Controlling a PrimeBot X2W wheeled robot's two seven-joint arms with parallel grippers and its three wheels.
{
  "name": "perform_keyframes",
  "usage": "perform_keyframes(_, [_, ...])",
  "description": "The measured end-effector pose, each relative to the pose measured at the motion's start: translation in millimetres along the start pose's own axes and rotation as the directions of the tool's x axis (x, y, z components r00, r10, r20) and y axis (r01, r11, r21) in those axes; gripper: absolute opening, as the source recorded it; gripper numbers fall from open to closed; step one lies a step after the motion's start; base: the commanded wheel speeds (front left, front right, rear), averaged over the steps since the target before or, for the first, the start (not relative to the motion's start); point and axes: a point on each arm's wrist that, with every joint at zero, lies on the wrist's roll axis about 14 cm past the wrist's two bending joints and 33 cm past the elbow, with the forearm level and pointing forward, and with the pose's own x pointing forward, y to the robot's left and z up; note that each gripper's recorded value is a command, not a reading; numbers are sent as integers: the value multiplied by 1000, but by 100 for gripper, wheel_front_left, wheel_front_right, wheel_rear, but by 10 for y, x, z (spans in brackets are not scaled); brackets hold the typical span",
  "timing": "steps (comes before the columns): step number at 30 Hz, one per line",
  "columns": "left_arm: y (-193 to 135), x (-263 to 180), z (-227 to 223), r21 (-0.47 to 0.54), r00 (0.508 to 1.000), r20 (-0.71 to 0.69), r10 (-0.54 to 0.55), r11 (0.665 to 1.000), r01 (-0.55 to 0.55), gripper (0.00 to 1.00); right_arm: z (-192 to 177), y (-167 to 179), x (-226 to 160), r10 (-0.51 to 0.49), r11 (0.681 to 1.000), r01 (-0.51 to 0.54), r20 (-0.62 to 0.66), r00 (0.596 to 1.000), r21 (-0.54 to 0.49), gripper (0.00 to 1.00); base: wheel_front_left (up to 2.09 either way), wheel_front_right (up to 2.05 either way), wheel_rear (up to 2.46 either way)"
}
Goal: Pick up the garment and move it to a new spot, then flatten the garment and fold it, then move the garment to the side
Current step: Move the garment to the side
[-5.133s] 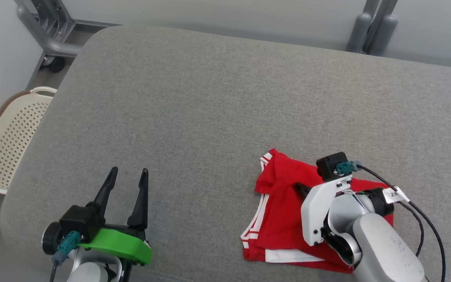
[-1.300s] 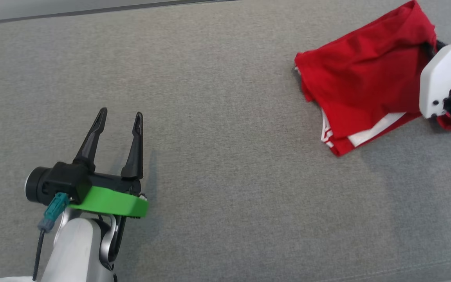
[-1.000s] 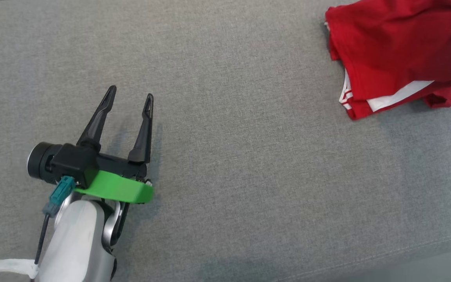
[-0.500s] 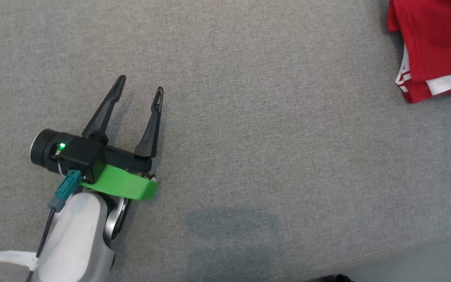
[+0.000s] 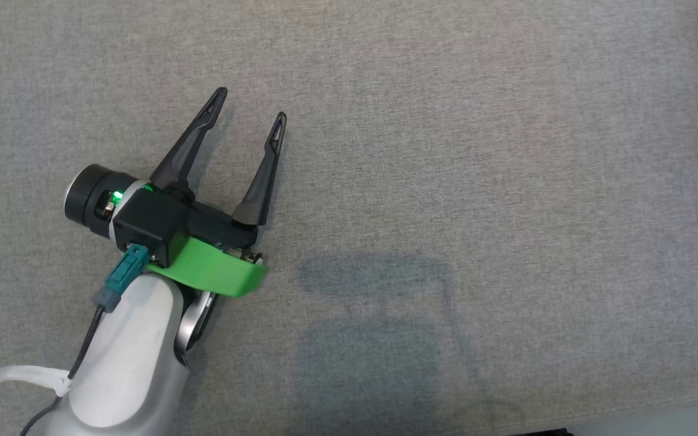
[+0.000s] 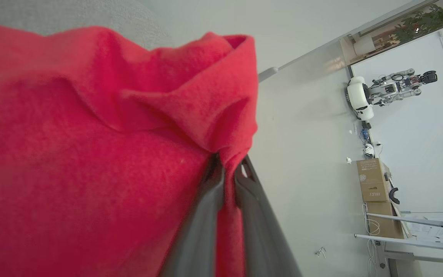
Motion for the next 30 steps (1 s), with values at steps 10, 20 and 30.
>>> perform_keyframes(10, [83, -9, -40, 21, 1000, -8, 8, 1000, -7, 100, -51, 459, 157, 67, 998, -67, 71, 995, 5, 100, 0, 0, 0])
perform_keyframes(20, [363, -181, 254, -35, 980, 56, 189, 982, -187, 100, 481, 793, -223, 148, 975, -198, 369, 917, 101, 100, 0, 0, 0])
perform_keyframes(30, [593, -751, 349, -151, 926, 28, 377, 917, -369, 100, 886, 1155, -1130, 181, 882, -411, 638, 748, 231, 100, 0, 0, 0])
